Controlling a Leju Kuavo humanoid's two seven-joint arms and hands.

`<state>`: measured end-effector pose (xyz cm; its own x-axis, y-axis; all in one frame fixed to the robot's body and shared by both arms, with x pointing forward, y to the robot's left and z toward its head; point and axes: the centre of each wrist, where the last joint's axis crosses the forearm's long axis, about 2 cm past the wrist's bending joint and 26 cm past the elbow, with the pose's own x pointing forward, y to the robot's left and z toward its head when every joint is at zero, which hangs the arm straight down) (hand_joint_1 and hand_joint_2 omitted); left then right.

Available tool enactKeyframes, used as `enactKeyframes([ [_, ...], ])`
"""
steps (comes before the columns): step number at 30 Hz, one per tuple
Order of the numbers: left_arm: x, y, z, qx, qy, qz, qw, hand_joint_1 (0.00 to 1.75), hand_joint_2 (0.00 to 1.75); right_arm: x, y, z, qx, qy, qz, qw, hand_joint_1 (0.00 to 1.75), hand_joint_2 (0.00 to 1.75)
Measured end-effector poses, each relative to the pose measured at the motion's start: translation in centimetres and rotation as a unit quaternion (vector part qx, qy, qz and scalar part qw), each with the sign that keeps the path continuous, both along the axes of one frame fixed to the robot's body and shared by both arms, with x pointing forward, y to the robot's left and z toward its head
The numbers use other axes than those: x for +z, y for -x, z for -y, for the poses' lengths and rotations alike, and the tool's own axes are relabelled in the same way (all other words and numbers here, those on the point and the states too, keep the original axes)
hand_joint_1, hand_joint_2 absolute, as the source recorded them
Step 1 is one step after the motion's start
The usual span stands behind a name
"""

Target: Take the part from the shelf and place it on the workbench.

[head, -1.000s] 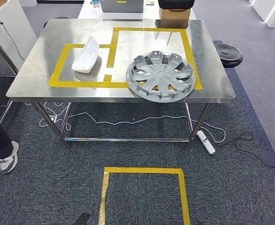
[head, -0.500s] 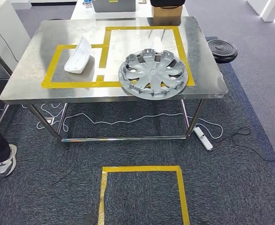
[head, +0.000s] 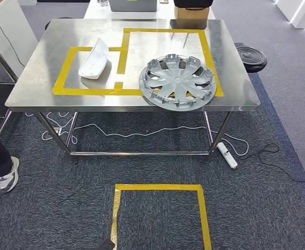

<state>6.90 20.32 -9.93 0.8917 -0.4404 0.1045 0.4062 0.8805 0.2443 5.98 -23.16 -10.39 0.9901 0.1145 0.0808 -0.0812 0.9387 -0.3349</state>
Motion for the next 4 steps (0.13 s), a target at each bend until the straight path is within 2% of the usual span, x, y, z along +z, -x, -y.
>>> enactKeyframes([
  [4,0.02,-0.01,-0.02,0.011,-0.012,0.01,1.0,0.0,0.0,0.1,0.05,0.13,0.01,0.055,0.038,0.998,0.0,0.0],
])
